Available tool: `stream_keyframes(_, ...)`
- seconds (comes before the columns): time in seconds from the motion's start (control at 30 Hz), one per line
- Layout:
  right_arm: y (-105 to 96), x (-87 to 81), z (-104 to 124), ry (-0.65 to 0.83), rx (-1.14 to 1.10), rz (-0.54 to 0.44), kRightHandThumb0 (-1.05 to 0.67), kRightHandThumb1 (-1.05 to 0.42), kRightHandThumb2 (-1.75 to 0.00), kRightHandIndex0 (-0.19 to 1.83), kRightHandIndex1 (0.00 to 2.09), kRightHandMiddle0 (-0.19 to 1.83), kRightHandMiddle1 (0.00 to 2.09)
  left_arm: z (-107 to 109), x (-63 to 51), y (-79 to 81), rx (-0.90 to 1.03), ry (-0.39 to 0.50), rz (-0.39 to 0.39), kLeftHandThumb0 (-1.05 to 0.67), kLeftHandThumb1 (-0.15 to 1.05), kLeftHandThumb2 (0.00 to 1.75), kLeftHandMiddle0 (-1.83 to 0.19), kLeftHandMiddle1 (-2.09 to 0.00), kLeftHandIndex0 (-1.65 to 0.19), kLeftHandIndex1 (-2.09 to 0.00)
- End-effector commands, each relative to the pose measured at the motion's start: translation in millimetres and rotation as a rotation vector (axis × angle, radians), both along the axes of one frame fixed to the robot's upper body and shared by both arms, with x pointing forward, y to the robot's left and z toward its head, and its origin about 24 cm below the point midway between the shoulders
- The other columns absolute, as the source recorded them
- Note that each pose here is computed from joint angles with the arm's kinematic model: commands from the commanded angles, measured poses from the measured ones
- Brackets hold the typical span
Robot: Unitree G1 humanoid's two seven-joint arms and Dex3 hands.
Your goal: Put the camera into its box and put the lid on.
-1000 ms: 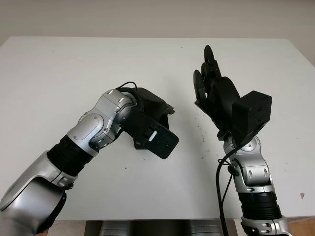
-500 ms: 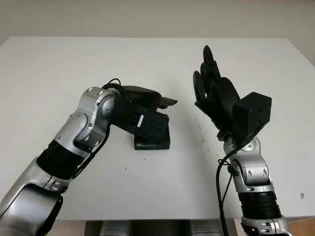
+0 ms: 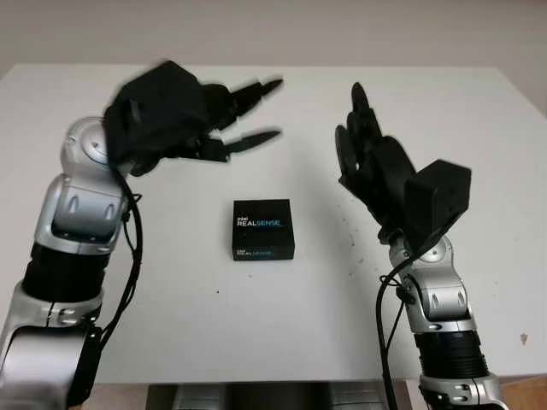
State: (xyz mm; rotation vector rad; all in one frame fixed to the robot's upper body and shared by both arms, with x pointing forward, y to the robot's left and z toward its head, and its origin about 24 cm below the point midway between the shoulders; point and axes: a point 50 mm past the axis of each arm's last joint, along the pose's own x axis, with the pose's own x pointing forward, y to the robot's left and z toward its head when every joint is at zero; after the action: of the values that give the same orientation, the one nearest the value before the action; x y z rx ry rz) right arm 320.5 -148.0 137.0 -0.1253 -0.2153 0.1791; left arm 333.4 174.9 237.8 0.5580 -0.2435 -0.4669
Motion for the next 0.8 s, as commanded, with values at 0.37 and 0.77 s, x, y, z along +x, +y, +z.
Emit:
stream_keyframes(0.37, -2.2, 3.9, -7.8, 0.014, 0.036, 0.017, -0.80, -1.05, -0.71, -0.19, 0.00, -0.19, 0.00, -86.2, -13.7, 39.3, -0.537, -0.040, 0.305, -0.81, 1.05, 0.66, 0.19, 0.00, 0.19, 0.00)
stream_keyframes(0.77, -3.7, 6.1, -15.9, 0.015, 0.022, -0.013, -0.82, -1.05, -0.74, -0.19, 0.00, -0.19, 0.00, -120.8, -16.2, 41.4, -0.615, -0.010, 0.314, -0.84, 1.05, 0.67, 0.19, 0.00, 0.19, 0.00)
